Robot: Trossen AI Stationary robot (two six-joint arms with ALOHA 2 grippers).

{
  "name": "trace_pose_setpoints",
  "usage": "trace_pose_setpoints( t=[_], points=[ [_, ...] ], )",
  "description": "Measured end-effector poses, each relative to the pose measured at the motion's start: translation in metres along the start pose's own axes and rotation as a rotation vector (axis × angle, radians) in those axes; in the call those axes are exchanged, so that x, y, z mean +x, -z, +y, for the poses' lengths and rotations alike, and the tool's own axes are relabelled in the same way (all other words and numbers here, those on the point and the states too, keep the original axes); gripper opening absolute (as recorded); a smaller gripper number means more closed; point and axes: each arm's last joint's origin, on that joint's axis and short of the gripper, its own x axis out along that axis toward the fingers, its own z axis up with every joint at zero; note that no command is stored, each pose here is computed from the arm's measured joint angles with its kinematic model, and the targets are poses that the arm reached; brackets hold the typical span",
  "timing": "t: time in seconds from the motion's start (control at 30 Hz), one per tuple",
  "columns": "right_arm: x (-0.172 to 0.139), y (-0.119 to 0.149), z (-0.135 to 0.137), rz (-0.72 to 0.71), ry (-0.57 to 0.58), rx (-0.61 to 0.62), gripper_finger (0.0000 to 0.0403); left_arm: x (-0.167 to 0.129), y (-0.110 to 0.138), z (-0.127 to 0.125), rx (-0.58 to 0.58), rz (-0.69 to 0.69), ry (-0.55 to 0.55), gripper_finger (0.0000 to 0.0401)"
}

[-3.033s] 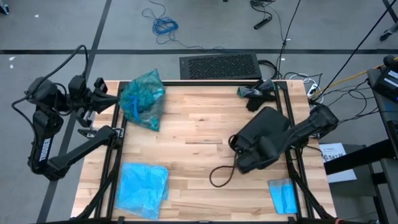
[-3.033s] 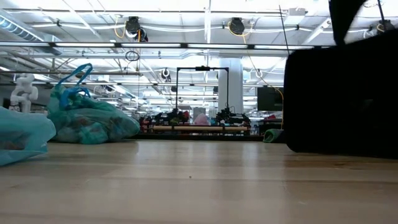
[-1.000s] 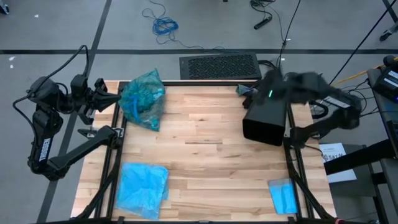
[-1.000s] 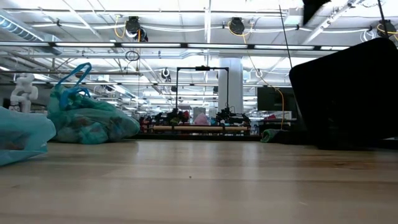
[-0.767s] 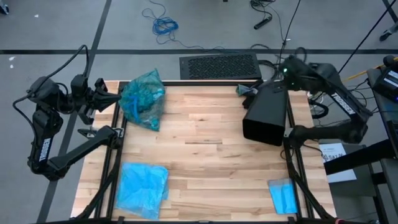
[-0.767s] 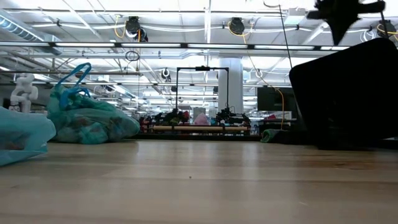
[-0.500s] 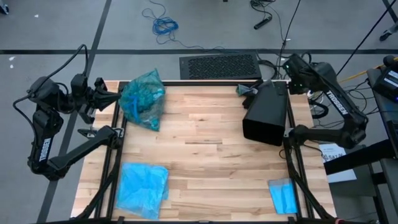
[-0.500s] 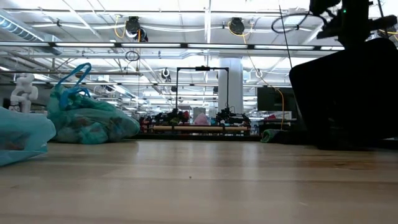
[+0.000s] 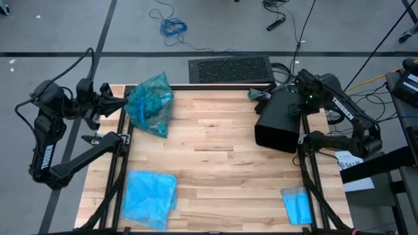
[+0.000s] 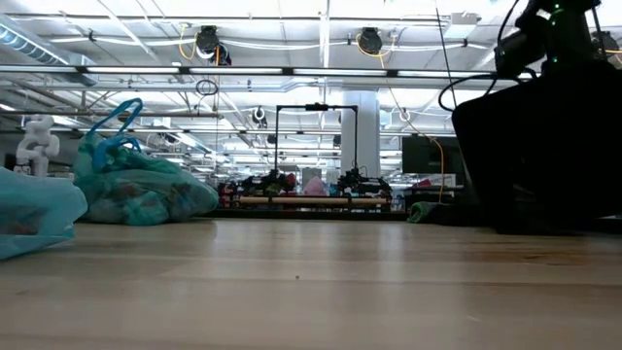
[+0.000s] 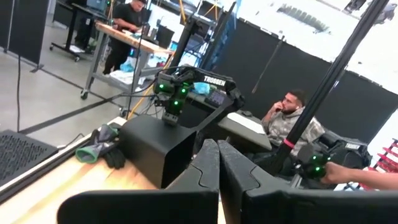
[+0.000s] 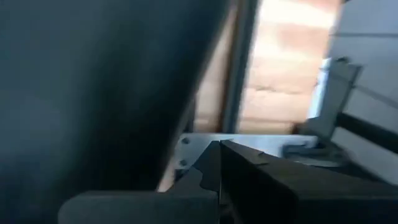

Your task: Place trash/remove bag and relplace

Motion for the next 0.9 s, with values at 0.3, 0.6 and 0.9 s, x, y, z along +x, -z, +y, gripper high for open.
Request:
trace_pose_setpoints(
  t=[0.3, 0.6, 0.9],
  points=[
    [0.022, 0.01, 0.017, 0.043, -0.128, -0.022, 0.0, 0.0, 0.003, 0.002, -0.01, 0.022, -0.01, 0.0],
    [0.016, 0.019, 0.057, -0.05, -0.3, -0.111, 0.0, 0.0, 0.005, 0.003, -0.005, 0.037, -0.016, 0.0],
    [0.005, 0.038, 0.099, -0.153, -0.471, -0.21, 0.0, 0.0, 0.005, 0.003, -0.004, 0.036, -0.016, 0.0]
  ],
)
